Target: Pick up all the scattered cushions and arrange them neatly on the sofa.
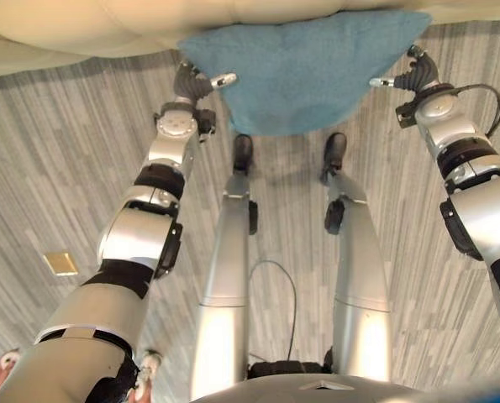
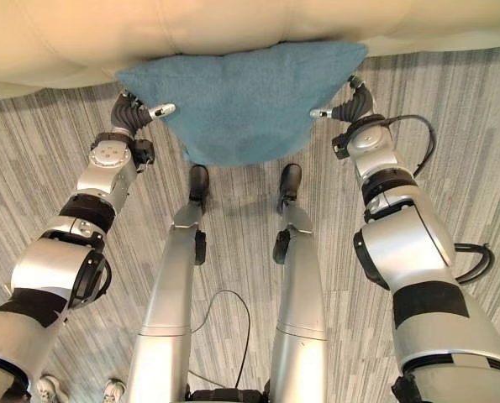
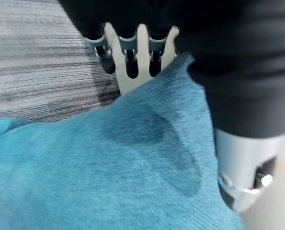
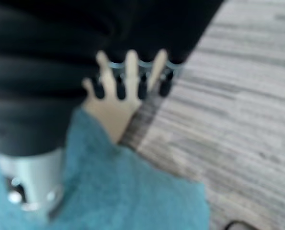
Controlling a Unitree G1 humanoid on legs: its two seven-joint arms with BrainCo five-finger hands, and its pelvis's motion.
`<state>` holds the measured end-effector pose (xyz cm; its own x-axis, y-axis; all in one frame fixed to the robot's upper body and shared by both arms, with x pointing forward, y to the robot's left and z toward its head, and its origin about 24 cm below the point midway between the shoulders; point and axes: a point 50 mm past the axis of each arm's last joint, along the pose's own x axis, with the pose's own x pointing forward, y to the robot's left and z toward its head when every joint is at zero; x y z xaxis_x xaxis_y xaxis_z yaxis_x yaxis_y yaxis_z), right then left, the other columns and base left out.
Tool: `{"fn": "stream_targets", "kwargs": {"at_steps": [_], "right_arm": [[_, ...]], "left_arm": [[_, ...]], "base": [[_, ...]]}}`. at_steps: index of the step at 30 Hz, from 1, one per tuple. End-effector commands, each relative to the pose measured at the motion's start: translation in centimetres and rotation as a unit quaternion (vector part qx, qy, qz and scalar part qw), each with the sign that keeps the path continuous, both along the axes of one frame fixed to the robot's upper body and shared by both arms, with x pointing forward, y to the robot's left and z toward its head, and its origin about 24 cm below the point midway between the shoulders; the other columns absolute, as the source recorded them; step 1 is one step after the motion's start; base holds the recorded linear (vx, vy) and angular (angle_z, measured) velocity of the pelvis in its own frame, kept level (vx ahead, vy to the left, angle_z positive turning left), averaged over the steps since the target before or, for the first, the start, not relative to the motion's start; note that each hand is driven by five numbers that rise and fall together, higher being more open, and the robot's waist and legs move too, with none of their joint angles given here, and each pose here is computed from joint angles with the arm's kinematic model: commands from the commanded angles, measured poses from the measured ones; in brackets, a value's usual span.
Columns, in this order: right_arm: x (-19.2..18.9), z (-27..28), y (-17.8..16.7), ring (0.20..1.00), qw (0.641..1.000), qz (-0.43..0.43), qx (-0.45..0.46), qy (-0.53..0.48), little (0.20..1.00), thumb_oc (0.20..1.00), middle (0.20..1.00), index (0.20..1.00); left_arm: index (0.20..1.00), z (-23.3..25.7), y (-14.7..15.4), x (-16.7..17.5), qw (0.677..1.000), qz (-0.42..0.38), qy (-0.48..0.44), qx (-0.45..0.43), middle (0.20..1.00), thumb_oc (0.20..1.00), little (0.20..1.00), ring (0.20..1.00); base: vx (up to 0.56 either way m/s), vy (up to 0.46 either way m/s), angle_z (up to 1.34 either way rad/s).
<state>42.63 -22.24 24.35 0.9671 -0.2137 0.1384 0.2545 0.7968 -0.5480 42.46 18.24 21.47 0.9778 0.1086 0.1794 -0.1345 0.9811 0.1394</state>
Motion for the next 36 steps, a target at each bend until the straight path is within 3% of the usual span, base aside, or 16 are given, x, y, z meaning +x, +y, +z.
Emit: {"fn": "stream_targets", "kwargs": {"at_steps": [1, 11, 18, 19, 20, 26, 36], "right_arm": [[0.5, 1.1, 3.5, 1.0, 0.998, 0.06, -0.024, -0.024, 1.0, 1.0, 1.0, 1.0], [0.4, 1.7, 11.7, 1.0, 0.981, 0.19, 0.009, -0.045, 1.0, 1.0, 1.0, 1.0], [-1.6, -0.1, 19.4, 1.0, 0.939, 0.335, 0.075, -0.029, 1.0, 1.0, 1.0, 1.0], [-2.2, -0.5, 20.5, 0.551, 0.928, 0.363, 0.085, -0.027, 0.551, 0.551, 0.551, 0.551], [-3.2, -0.6, 22.1, 0.2, 0.908, 0.404, 0.104, -0.032, 0.2, 0.2, 0.2, 0.2], [-5.1, -0.7, 23.6, 0.2, 0.877, 0.46, 0.136, -0.042, 0.2, 0.2, 0.2, 0.2], [-5.6, -1.5, 18.5, 0.2, 0.884, 0.437, 0.148, -0.07, 0.2, 0.2, 0.2, 0.2]], "left_arm": [[1.0, -0.1, 0.4, 0.1, 0.999, 0.007, -0.001, -0.035, 1.0, 1.0, 1.0, 1.0], [1.0, 1.7, -2.7, 0.5, 0.999, -0.037, -0.012, -0.029, 1.0, 1.0, 1.0, 1.0], [1.0, 2.8, -3.8, 0.5, 0.997, -0.063, -0.027, -0.034, 1.0, 1.0, 1.0, 1.0], [1.0, 2.8, -4.0, 0.4, 0.997, -0.07, -0.027, -0.035, 1.0, 1.0, 1.0, 1.0], [0.2, 2.7, -4.2, 0.2, 0.995, -0.084, -0.033, -0.042, 0.2, 0.2, 0.2, 0.2], [0.2, 2.2, -4.0, -0.6, 0.991, -0.109, -0.055, -0.061, 0.2, 0.2, 0.2, 0.2], [0.2, -0.3, -2.8, -3.3, 0.984, -0.117, -0.097, -0.093, 0.2, 0.2, 0.2, 0.2]], "base": [[0.03, -0.026, 0.04], [0.0, 0.0, 0.0], [0.0, 0.0, 0.0], [0.02, -0.004, 0.06], [0.01, -0.004, 0.04], [0.0, 0.001, 0.01], [0.0, 0.001, 0.01]]}}
